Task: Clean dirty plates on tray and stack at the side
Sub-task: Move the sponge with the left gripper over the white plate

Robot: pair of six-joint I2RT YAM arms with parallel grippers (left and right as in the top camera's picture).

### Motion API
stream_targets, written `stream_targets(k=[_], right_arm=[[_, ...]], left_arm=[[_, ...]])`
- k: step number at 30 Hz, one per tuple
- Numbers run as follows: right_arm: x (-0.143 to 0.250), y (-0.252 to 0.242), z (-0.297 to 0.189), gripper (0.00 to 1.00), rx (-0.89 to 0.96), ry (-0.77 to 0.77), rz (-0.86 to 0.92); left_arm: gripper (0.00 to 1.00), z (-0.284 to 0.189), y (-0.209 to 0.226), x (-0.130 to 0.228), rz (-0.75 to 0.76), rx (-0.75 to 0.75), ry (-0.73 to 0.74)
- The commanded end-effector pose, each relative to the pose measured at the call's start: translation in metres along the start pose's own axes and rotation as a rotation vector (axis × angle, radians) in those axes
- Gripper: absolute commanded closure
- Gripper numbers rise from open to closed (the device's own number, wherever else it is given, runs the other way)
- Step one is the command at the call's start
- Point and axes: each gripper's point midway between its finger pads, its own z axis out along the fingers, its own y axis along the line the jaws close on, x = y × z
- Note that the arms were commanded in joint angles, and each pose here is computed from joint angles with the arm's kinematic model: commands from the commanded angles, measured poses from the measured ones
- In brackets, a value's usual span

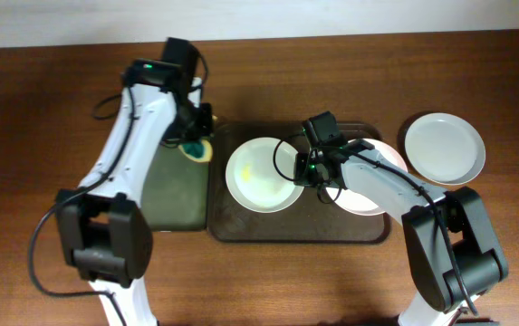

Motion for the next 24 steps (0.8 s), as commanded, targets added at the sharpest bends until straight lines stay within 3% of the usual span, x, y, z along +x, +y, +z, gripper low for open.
stream_targets(k=[1,12,24], right_arm=[[0.006,0.0,0.003,0.96,0.002,0.018,-0.005],[0.006,0.0,0.003,0.96,0.003,0.018,-0.005],[0.006,0.0,0.003,0.96,0.002,0.018,-0.005]], left_arm=[[1.0,0.023,-0.038,0.007,0.073,0.043,0.039],[1.0,0.068,-0.074,0.014,0.126,0.021,0.066],[1.0,0.104,-0.076,0.024,0.144,-0.002,0.091]])
